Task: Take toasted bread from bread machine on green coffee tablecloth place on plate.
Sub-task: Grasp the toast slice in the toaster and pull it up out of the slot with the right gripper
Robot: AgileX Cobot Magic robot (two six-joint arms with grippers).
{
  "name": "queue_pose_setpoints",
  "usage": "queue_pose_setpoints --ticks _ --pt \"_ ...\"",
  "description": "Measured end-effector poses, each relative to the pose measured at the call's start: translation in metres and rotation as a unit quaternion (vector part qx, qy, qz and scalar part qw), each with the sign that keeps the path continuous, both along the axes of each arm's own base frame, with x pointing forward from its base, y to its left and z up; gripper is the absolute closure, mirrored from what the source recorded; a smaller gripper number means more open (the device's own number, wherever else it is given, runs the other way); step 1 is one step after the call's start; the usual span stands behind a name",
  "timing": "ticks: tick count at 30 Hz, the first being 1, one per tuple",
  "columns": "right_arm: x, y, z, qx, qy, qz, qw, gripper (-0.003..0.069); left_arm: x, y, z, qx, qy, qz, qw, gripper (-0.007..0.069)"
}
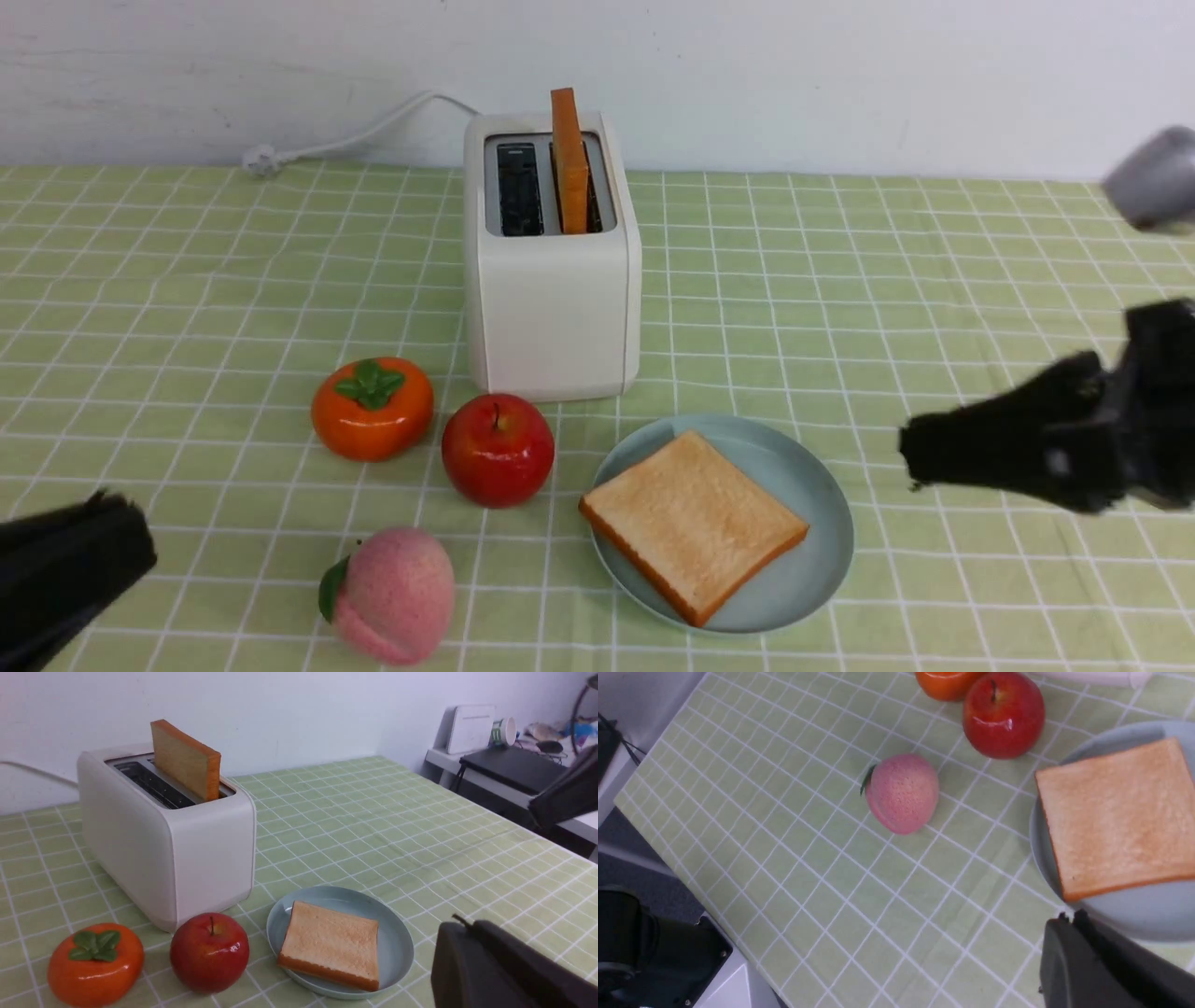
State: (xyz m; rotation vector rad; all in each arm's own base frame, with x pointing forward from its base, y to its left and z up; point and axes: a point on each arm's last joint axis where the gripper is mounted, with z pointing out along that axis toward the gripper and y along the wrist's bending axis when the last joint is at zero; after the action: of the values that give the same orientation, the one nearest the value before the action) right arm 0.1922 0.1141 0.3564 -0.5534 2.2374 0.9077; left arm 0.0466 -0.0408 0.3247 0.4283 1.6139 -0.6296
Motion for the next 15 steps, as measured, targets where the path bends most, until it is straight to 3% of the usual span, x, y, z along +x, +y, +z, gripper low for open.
queue_pose_setpoints --ticks 4,9,11,12,15 --pt "0.030 0.036 0.005 -0.029 -0.033 0.036 0.998 0.0653 -0.010 0.007 -0.022 -0.014 -0.018 0.004 1.000 0.0638" --pt "0.081 0.082 0.013 -0.059 -0.093 0.044 0.993 0.0579 -0.009 0.007 -0.045 -0.006 -0.005 0.005 1.000 0.0638" --pt "0.107 0.094 0.019 -0.055 -0.126 0.024 0.990 0.0496 -0.008 0.006 -0.049 -0.003 -0.001 0.006 1.000 0.0638" --pt "0.110 0.095 0.017 -0.056 -0.125 0.022 0.990 0.0487 -0.008 0.006 -0.050 -0.003 0.000 0.006 1.000 0.0638" --pt "0.149 0.111 0.014 -0.040 -0.161 -0.021 0.986 0.0309 -0.008 0.006 -0.051 -0.001 0.002 0.006 1.000 0.0638"
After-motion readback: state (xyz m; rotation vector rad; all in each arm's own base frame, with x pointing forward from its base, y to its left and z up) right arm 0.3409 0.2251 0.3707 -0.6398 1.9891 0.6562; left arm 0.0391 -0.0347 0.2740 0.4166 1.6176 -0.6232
